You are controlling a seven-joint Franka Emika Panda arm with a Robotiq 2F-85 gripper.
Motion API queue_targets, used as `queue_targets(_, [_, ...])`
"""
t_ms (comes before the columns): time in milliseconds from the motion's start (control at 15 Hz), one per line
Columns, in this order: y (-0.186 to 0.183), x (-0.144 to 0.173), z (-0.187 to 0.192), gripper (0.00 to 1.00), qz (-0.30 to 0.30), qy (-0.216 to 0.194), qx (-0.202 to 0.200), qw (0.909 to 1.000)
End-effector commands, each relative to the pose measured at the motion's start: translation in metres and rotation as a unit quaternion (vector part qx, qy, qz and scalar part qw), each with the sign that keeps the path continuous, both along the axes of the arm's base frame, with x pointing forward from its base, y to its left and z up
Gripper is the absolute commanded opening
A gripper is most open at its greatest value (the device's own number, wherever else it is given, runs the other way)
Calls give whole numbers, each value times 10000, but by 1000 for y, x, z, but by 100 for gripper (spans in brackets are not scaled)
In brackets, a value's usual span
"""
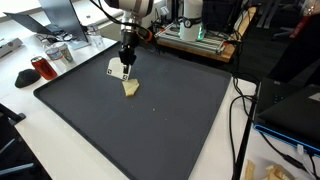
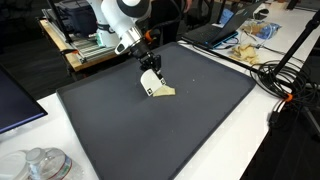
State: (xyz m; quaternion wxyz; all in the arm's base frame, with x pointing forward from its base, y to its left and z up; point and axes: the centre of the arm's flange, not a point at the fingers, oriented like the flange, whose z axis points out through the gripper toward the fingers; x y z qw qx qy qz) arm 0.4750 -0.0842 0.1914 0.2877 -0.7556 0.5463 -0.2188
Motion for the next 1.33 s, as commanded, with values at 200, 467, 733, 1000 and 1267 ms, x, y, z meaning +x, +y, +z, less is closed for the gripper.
queue_targets(200, [19, -15, 10, 1, -217, -25, -300, 9993])
queue_targets(467, [7, -17, 30, 1, 118, 251, -810, 9963])
queue_targets(733, [6, -10, 57, 1, 910, 513, -1445, 9840])
queue_targets(1000, [21, 0, 62, 1, 1959, 807, -1872, 9592])
queue_targets(1267, [31, -6, 61, 1, 2889, 1240, -2326, 9204])
